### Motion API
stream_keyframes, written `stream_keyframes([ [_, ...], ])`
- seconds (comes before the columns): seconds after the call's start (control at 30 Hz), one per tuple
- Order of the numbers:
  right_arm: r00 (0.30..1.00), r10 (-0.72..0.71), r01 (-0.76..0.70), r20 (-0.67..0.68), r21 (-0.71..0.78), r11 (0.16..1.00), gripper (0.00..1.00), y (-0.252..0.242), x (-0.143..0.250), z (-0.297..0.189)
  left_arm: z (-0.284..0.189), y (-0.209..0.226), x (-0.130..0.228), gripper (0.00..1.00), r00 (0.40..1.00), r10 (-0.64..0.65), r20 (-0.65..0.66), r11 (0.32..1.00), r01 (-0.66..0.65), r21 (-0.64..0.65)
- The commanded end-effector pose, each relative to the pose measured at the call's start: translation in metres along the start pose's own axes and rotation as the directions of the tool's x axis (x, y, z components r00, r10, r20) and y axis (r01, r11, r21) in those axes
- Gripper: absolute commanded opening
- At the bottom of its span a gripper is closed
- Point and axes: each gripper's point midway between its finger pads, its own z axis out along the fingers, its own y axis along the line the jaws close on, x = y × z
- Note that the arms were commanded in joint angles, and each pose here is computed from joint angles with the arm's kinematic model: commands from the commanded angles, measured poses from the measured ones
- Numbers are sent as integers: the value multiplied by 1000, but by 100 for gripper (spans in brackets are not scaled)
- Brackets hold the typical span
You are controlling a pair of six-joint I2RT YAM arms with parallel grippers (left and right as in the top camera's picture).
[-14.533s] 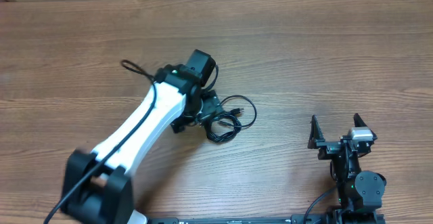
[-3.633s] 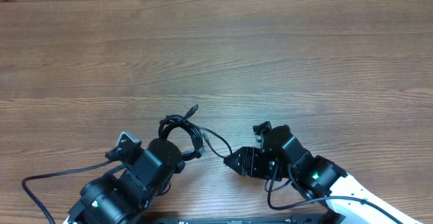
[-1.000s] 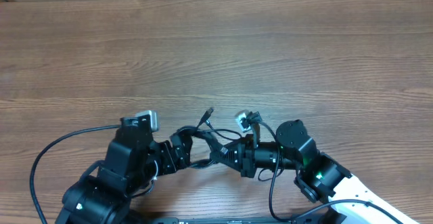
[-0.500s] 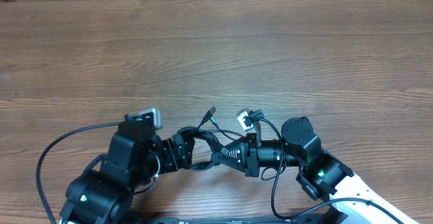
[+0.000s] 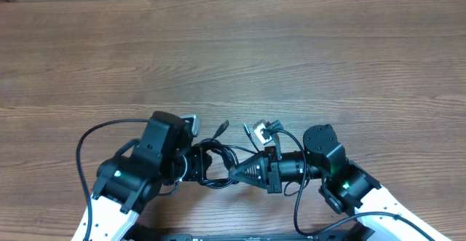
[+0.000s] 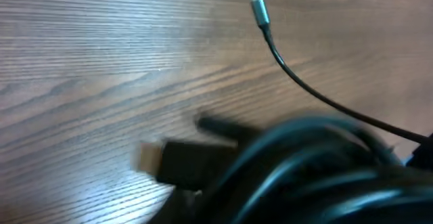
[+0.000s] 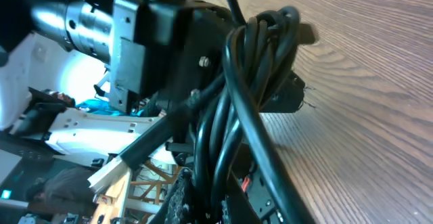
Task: Untangle cables
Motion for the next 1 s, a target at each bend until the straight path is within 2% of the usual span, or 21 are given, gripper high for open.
stream_keyframes([
  [0.0, 992, -61, 49, -107, -115, 992, 4, 23, 20, -1, -4, -6, -18, 4, 998, 28, 56, 1000, -28, 11],
  [0.2, 987, -77, 64, -142, -96, 993, 4, 15, 31, -1, -5, -8, -24, 4, 996, 34, 83, 999, -36, 22],
  [0.3, 972, -162, 128, -171, -195, 972, 4, 30, 39, -4, -5, -10, -28, 5, 994, 30, 102, 999, -33, 24],
  [0.43, 936, -300, 217, -185, -366, 905, 4, 58, 47, -13, -6, -11, -33, 4, 993, -5, 120, 999, 1, 33],
  [0.57, 923, -339, 246, -183, -395, 885, 4, 60, 51, -16, -6, -8, -35, 4, 990, -52, 133, 999, 50, 18],
  [0.67, 920, -342, 250, -192, -386, 888, 4, 55, 56, -15, -6, -2, -38, 4, 979, -132, 152, 991, 134, 0],
  [0.8, 947, -219, 163, -233, -238, 958, 4, 27, 61, -9, -7, 7, -40, 4, 929, -322, 182, 944, 329, -11],
  [0.93, 966, -54, 62, -252, 27, 998, 4, -18, 68, -8, -7, 4, -41, 4, 919, -351, 178, 934, 356, 7],
  [0.97, 969, 8, 27, -247, 134, 991, 4, -36, 72, -10, -7, 3, -40, 4, 925, -339, 172, 940, 342, 11],
])
